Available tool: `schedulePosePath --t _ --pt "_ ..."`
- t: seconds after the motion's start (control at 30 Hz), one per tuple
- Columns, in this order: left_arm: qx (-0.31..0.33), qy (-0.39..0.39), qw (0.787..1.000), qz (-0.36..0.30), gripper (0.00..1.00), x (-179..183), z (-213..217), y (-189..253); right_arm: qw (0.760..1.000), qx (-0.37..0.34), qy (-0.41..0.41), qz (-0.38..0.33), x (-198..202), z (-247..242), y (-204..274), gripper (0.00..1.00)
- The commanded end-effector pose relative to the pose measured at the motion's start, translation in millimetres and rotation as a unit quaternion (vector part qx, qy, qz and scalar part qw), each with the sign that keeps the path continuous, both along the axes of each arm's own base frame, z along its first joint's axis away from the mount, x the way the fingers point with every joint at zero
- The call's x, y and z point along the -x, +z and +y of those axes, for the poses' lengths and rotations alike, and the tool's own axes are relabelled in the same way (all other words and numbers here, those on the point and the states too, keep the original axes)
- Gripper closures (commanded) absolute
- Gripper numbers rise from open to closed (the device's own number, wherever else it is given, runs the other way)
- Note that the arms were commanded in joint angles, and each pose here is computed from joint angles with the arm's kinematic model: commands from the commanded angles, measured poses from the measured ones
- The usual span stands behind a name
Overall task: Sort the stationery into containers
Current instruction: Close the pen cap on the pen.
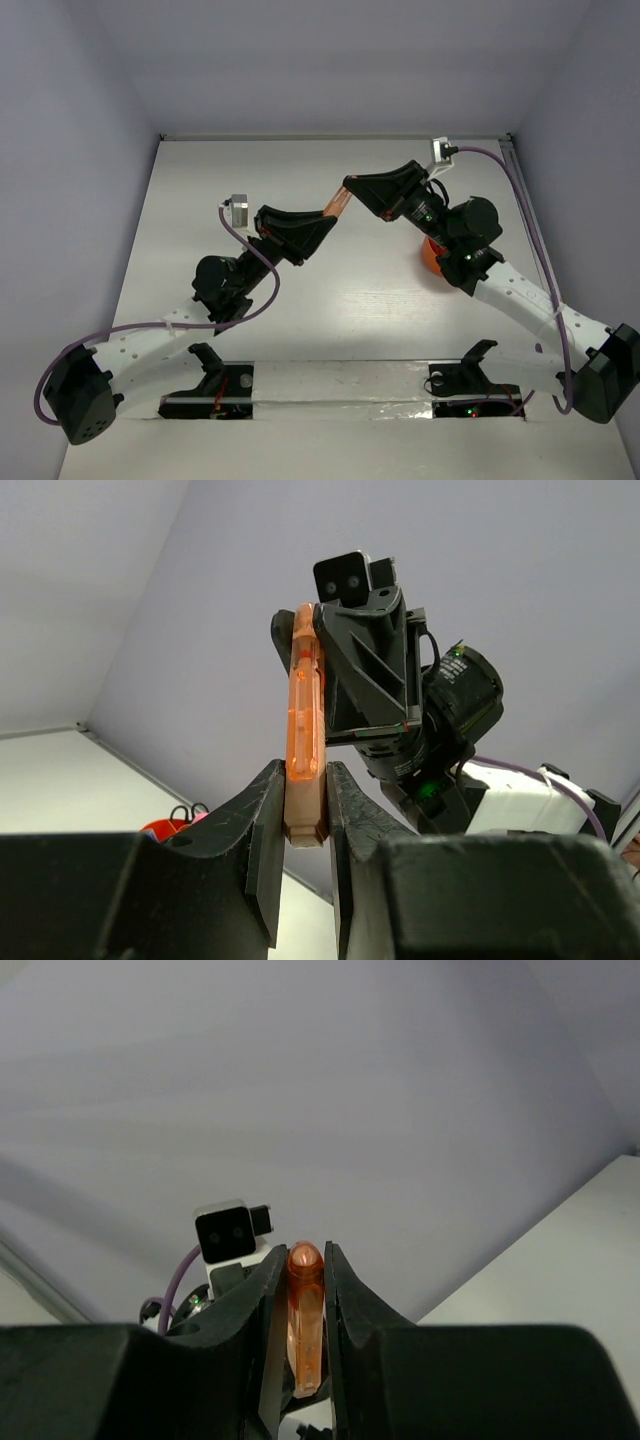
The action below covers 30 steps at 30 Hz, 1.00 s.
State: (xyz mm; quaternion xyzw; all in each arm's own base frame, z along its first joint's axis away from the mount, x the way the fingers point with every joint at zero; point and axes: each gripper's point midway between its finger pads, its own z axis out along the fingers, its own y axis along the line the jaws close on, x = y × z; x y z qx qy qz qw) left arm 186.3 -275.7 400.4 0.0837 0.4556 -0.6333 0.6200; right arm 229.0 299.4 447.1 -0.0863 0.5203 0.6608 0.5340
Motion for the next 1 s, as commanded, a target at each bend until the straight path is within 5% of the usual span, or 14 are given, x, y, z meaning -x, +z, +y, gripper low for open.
schedulePosePath --t 0.0,0.57,0.97 --pt "0.105 -0.001 0.988 -0.113 1.00 36 36 69 0.997 0.055 0.050 0.032 6 20 -45 1.00" --pt "0.117 0.011 0.987 -0.111 1.00 24 31 94 0.989 0.130 0.054 0.052 23 30 -105 1.00" --pt "0.060 0.023 0.991 -0.118 1.00 4 5 105 0.969 0.225 0.042 0.089 32 15 -161 1.00"
